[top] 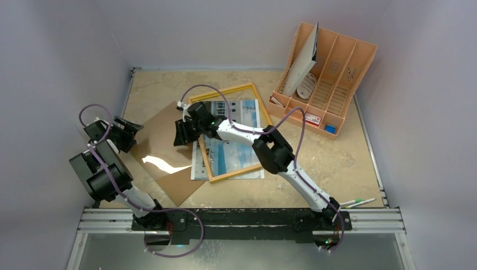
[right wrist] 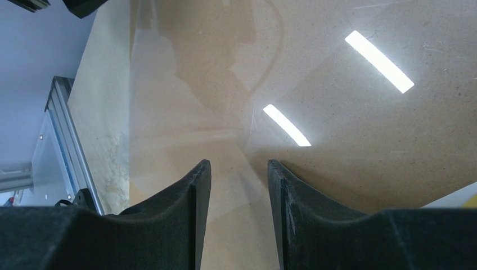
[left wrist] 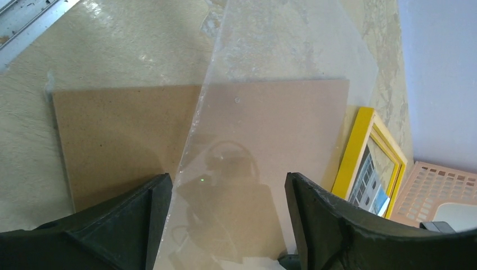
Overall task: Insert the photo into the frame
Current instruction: Pick up the photo frame item at the center of the board.
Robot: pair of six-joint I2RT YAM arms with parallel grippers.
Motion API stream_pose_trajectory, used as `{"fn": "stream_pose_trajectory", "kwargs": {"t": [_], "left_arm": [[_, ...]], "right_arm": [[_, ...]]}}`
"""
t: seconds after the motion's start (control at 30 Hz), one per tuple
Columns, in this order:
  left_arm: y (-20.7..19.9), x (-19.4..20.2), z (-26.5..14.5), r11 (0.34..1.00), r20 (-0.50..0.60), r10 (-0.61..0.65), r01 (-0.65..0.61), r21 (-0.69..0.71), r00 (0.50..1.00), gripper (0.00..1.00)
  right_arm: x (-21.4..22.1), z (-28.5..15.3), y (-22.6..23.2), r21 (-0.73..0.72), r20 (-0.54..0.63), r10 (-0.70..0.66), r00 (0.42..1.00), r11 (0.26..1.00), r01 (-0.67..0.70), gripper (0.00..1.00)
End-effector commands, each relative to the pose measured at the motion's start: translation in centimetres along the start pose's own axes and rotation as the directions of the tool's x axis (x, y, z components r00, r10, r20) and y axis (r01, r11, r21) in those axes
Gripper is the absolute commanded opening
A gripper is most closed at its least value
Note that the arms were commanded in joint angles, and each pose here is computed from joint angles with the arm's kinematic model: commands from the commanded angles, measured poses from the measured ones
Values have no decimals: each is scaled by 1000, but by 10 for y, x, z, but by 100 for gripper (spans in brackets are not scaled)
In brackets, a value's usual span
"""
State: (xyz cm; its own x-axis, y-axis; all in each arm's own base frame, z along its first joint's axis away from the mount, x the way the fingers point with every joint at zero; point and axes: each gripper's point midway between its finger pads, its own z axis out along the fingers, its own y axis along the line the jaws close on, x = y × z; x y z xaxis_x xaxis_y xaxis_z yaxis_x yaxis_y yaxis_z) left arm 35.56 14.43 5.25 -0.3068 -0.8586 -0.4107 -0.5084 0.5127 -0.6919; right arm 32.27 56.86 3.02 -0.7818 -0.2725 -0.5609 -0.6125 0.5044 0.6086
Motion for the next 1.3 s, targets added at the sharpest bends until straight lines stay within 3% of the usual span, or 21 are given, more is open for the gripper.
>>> {"fn": "stream_pose_trajectory", "kwargs": {"t": [0.0, 0.3, 0.5, 0.83, 1.03, 1.27], "left_arm": [[-29, -31, -9, 997, 70, 70, -72, 20, 995, 78], [-22, -59, 12, 992, 89, 128, -125, -30, 988, 80], [-28, -57, 40, 989, 58, 144, -146, 25, 988, 80], [-19, -65, 66, 983, 79, 175, -170, -77, 981, 80], [5, -36, 75, 976, -83, 153, -164, -146, 985, 79], [2, 1, 76, 993, -256, 68, -90, -76, 964, 78]], "right_arm": [[106, -10, -90, 284, -291, 160, 943, 956, -75, 47], [119, -14, -110, 324, -315, 184, 931, 943, -77, 47], [119, -16, -117, 338, -315, 187, 930, 938, -74, 47], [131, -18, -125, 359, -336, 195, 921, 931, -66, 46], [129, -17, -129, 374, -331, 190, 924, 926, -56, 47], [138, -10, -138, 383, -355, 196, 914, 922, -49, 47]]}}
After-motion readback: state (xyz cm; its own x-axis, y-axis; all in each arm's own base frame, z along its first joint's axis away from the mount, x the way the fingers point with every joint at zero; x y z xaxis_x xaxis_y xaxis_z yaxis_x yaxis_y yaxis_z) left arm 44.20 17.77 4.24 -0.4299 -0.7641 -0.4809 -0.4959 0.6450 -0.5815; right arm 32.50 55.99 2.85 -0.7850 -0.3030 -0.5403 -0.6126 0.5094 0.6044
